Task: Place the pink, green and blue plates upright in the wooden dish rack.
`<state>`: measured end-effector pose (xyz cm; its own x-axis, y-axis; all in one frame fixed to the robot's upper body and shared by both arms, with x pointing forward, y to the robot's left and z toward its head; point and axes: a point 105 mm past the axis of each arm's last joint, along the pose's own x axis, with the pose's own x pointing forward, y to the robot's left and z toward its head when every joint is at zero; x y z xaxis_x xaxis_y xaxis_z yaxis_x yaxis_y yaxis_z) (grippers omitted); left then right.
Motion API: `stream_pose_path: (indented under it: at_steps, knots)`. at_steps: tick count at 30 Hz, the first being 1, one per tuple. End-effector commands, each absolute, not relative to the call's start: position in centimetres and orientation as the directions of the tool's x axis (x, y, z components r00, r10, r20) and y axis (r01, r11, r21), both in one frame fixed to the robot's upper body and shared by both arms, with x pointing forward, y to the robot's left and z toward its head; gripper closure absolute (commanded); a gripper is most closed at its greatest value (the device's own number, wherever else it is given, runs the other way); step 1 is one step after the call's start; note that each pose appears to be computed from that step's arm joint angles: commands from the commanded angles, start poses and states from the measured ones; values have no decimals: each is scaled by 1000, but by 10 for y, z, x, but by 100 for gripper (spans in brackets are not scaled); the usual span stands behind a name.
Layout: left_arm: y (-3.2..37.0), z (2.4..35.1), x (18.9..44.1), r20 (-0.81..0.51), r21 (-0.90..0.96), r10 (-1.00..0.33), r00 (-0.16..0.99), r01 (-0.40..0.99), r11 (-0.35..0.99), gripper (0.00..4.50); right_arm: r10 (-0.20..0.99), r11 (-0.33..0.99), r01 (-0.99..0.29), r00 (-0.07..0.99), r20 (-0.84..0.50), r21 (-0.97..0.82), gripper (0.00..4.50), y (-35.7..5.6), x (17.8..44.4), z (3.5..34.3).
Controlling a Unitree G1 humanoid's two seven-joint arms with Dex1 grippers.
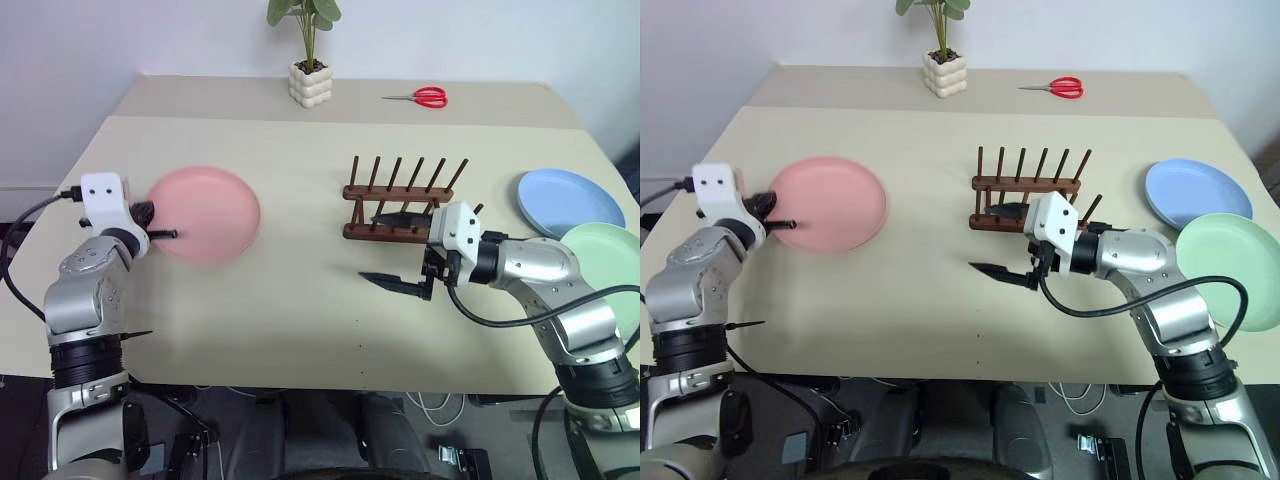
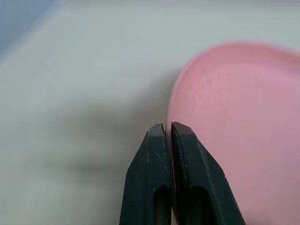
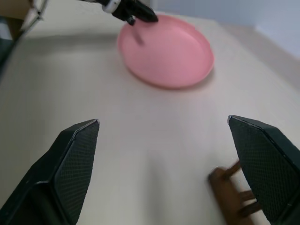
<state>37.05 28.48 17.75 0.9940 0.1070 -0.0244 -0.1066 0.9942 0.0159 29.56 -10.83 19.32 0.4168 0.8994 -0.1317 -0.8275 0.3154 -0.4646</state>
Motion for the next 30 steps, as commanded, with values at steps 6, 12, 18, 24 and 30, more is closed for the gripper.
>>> stream_pose_path:
  at_steps: [6, 12, 18, 24, 30]
  knots:
    - [209, 302, 352, 458, 78, -84, 885, 54, 995, 448, 892, 235, -549, 450, -47, -802, 0, -59, 320, 224]
    - [170, 318, 343, 494, 115, -191, 848, 154, 981, 448, 878, 210, -340, 477, 25, -917, 0, -29, 337, 239]
    - [144, 317, 337, 480, 119, -265, 836, 238, 964, 448, 878, 182, -298, 478, 18, -937, 0, -24, 342, 232]
    - [137, 315, 335, 470, 113, -288, 834, 267, 957, 450, 874, 166, -270, 485, 15, -948, 80, -23, 344, 227]
    - [139, 313, 337, 463, 82, -276, 843, 269, 960, 450, 871, 149, -216, 490, 24, -965, 369, -24, 344, 224]
